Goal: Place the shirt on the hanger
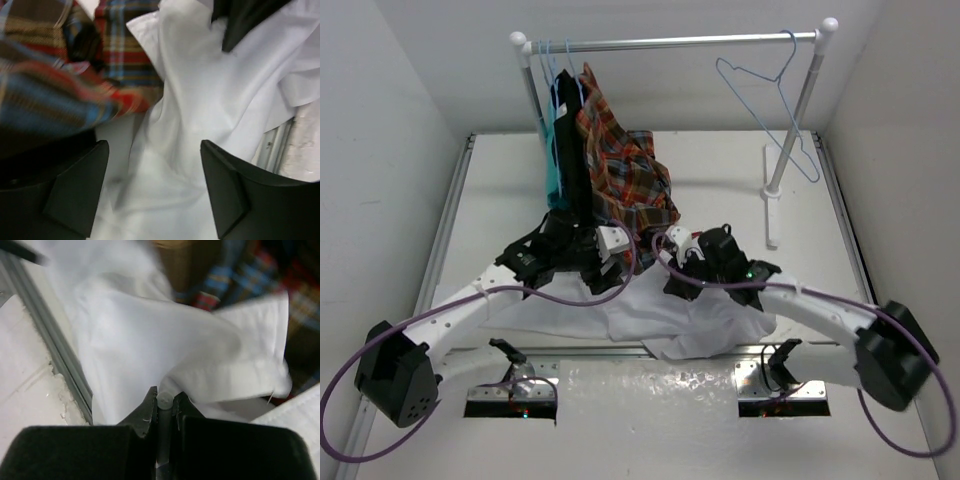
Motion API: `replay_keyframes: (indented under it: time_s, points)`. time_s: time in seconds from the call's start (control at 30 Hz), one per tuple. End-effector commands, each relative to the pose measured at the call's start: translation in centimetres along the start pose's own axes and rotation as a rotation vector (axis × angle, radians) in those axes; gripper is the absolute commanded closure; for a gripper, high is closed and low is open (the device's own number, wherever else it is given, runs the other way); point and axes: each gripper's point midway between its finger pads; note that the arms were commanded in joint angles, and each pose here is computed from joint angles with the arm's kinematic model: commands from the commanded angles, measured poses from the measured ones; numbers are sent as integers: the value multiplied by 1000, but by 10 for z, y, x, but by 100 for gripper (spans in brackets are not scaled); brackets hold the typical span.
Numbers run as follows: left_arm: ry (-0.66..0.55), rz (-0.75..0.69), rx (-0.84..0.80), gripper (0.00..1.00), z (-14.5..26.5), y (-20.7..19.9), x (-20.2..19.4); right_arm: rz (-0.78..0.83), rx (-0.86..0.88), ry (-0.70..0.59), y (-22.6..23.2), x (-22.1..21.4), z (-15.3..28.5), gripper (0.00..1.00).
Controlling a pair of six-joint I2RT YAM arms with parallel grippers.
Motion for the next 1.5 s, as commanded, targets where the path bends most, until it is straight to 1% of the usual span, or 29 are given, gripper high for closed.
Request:
replay_keyframes:
  time_s: [0.0,0.1,0.17,0.2,0.33,0.4,0.47,0.5,0.53,0.57,0.67,0.73,0.77,0.83,0.87,0.9,0.97,1.0,1.03,1.07,1.1,1.13,1.17,1.2,1.23,1.3,1.37,1.4,1.47]
  points:
    - [-81,-48,-101,27,-4,-21,21,211,-106,-224,12,41,12,100]
    - [-120,-101,-187,20,-3,-36,30,343,-165,-245,24,40,18,100]
    - [-146,-137,-251,15,-3,-49,34,393,-171,-243,35,38,19,100]
    - [-149,-153,-267,14,-5,-53,34,454,-171,-245,39,40,19,100]
    - [-105,-173,-312,9,-19,-64,14,566,-82,-271,71,49,15,100]
    - [-119,-195,-274,5,-26,-56,12,583,-29,-270,83,49,12,100]
    - [-91,-235,-212,3,-35,-43,-2,587,6,-269,91,48,13,100]
    - [-83,-294,-195,2,-37,-37,-6,577,26,-267,95,47,15,100]
    - [-57,-313,-169,1,-40,-32,-16,577,37,-266,97,47,17,100]
    - [-48,-330,-151,1,-43,-27,-19,576,46,-233,97,38,18,100]
    - [-48,-344,-118,2,-51,-18,-21,597,72,-214,101,36,28,100]
    - [-96,-362,-136,5,-56,-20,-10,594,88,-213,105,37,30,100]
    - [-106,-376,-146,11,-60,-25,-7,589,97,-204,106,36,30,100]
    - [-111,-394,-174,19,-65,-35,-9,576,105,-195,107,32,30,100]
    - [-118,-399,-185,32,-67,-38,-8,572,107,-198,107,32,31,100]
    - [-115,-398,-204,59,-68,-44,-12,562,89,-201,104,31,33,93]
    - [-108,-398,-214,91,-67,-48,-15,541,39,-193,95,30,37,68]
    - [-102,-403,-214,100,-66,-48,-17,518,2,-200,91,35,43,56]
    - [-89,-404,-192,100,-63,-45,-17,491,-58,-204,78,41,49,46]
    - [-83,-415,-178,100,-60,-43,-16,470,-79,-217,73,45,61,31]
    - [-71,-442,-143,100,-57,-37,-17,387,-133,-253,57,61,74,24]
    - [-76,-466,-120,100,-51,-35,-13,325,-162,-258,47,65,84,18]
    - [-80,-525,-99,100,-48,-31,-11,239,-161,-302,44,75,97,10]
    - [-65,-561,-56,100,-46,-25,-13,148,-246,-339,16,89,114,8]
    - [-78,-614,-35,100,-42,-28,-7,87,-271,-340,6,91,119,8]
    - [-70,-693,35,100,-39,-22,-7,-69,-336,-256,-19,79,119,10]
    - [-88,-743,74,100,-38,-19,1,-171,-363,-167,-29,64,110,11]
    - [-83,-749,78,100,-37,-19,2,-208,-372,-124,-36,61,101,12]
    - [-74,-758,71,100,-37,-21,-1,-268,-376,-100,-40,60,95,12]
Point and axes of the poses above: each gripper's point midway between its finger pads, its own z axis back along the fingers, its own y axis along the line the jaws close on, x = y × z, and after that the axes turned 7 degrees about z, right-handed
